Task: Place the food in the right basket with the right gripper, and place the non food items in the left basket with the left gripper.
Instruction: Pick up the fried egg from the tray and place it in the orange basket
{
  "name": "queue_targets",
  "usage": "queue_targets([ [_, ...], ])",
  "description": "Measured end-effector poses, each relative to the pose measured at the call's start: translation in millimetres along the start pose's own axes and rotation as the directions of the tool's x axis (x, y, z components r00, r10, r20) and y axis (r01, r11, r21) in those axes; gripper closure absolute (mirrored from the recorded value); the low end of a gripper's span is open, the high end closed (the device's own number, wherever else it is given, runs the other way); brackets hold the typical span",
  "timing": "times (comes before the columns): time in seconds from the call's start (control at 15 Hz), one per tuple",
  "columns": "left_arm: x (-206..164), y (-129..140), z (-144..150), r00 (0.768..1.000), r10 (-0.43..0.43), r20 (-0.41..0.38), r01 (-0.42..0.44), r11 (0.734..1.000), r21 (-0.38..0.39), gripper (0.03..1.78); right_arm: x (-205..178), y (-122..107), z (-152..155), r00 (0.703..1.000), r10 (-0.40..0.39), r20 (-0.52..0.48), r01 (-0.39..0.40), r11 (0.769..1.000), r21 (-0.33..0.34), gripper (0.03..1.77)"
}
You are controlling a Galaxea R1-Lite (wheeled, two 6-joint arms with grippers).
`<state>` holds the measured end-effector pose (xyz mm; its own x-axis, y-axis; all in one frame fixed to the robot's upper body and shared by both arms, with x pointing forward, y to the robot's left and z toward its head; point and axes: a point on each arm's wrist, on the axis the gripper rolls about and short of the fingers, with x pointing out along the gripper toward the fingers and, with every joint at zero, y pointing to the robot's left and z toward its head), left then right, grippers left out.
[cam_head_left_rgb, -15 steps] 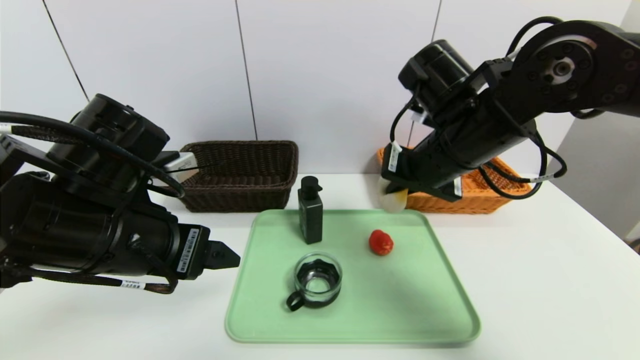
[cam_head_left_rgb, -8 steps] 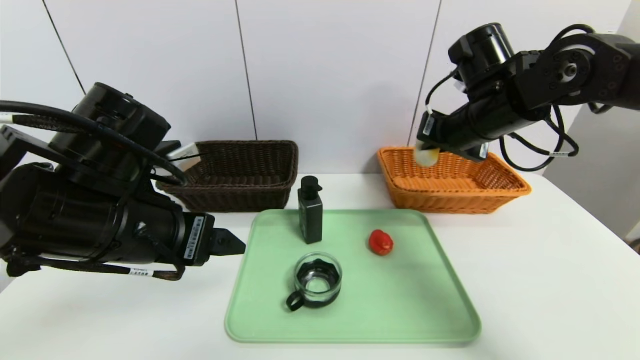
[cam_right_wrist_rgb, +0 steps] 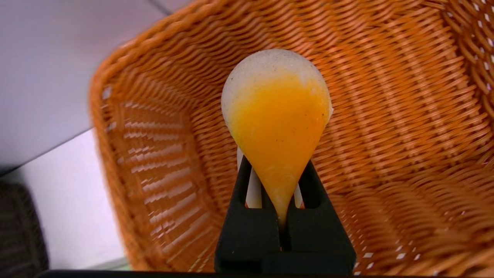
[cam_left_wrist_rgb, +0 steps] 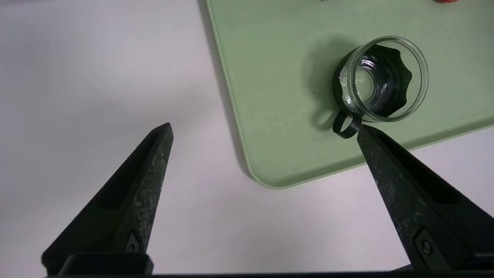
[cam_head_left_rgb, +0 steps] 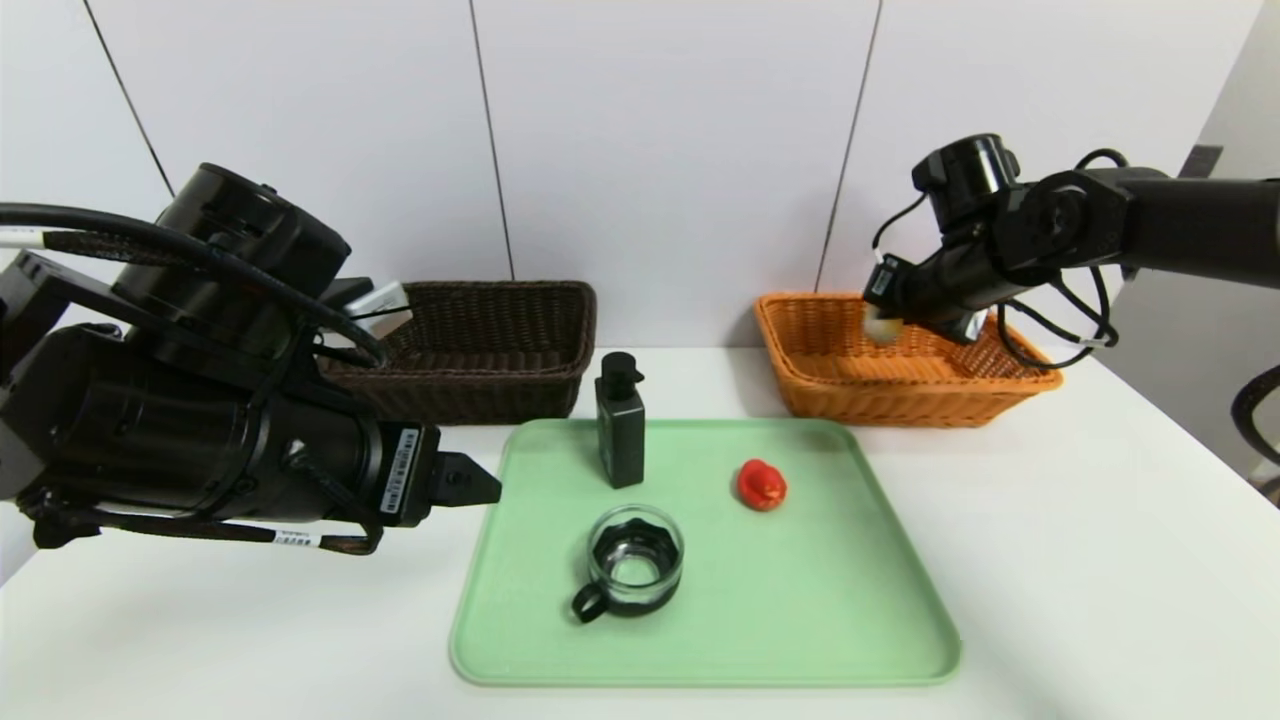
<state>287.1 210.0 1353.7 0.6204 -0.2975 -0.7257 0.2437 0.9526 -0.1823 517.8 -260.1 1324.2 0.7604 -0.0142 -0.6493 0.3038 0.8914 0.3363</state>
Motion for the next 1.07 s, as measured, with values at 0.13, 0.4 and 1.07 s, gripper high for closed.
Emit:
queue_targets([
  [0.13,1,0,-1,1.000,0.001,-0.006,-0.001,1.000,0.000,0.12,17,-7,-3,0.999,-0.028,-0.022,0.028,1.000,0.005,1.70],
  [0.4,4,0,-1,1.000,-0.003,-0.012,0.003,1.000,0.000,0.12,36,-15,-4,0.999,-0.043,-0.028,0.043,0.999,0.014,1.37],
  [1.07,6,-1,-1,1.000,-0.010,-0.026,0.010,1.000,-0.002,0.12,27,-12,-4,0.999,-0.035,-0.025,0.034,0.998,-0.059,0.44],
])
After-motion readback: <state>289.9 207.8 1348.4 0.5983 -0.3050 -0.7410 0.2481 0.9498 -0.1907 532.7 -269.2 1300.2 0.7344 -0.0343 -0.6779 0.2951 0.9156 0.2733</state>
